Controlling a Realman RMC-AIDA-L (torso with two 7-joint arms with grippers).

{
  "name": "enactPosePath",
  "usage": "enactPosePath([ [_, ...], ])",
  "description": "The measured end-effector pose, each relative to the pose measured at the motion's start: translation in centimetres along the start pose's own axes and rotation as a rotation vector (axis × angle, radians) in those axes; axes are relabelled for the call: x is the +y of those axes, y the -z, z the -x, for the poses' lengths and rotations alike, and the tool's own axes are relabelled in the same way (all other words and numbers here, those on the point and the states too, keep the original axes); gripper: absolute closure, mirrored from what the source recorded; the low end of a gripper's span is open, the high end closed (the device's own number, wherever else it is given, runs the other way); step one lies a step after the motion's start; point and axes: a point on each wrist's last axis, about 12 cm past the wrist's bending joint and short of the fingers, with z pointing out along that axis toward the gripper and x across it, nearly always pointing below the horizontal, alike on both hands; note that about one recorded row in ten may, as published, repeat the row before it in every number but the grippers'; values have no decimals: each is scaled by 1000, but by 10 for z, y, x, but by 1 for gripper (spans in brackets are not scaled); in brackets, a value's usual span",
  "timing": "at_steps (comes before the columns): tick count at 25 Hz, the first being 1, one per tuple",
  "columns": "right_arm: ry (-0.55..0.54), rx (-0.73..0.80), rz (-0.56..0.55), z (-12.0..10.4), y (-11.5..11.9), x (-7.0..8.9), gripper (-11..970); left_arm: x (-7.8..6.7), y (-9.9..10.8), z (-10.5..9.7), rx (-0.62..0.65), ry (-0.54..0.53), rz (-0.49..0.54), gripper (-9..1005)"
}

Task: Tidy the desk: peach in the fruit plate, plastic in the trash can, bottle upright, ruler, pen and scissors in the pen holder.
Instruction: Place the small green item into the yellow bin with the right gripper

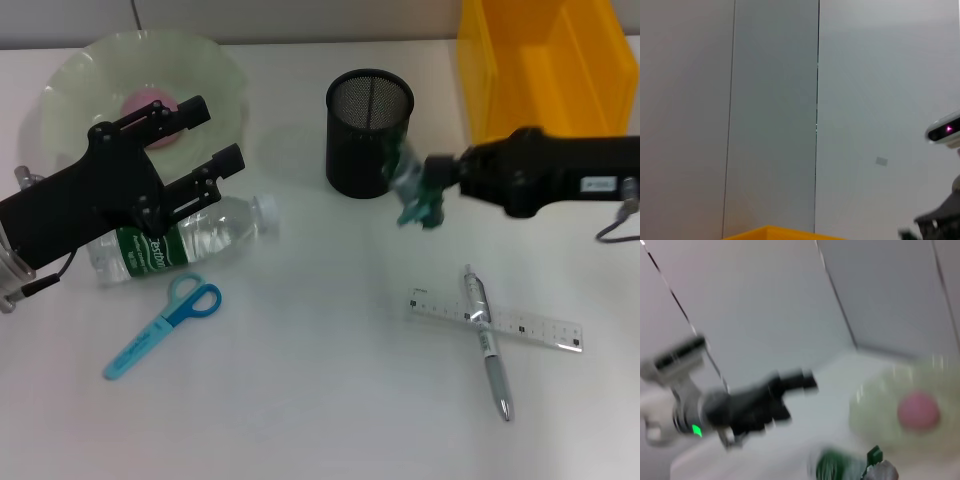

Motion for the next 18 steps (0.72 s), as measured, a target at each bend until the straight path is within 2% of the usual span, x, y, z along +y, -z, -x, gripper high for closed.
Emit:
enactPosePath([
  [1,41,-79,-3,0,10,2,960,0,0,-1,0,4,0,356],
  [4,77,-139,-33,-2,23,0,959,-1,1,-2,0,12,2,356],
  [5,88,-163,-60,-3,30,-2,959,-2,1,-3,-1,17,5,356],
  [7,118,-285,-172,-16,57,-12,959,-2,1,-3,-1,22,5,356],
  [10,137,-316,-201,-20,64,-14,959,-2,1,-3,0,22,4,356],
  [11,161,-372,-259,-28,76,-16,959,-2,1,-4,0,23,1,356],
  [12,161,-372,-259,-28,76,-16,959,-2,1,-4,0,23,1,356],
  [16,165,-499,-411,-47,91,-27,959,-2,-2,-3,-1,22,-5,356],
  [18,153,-514,-446,-51,91,-31,960,-2,-3,-3,-1,22,-6,356],
])
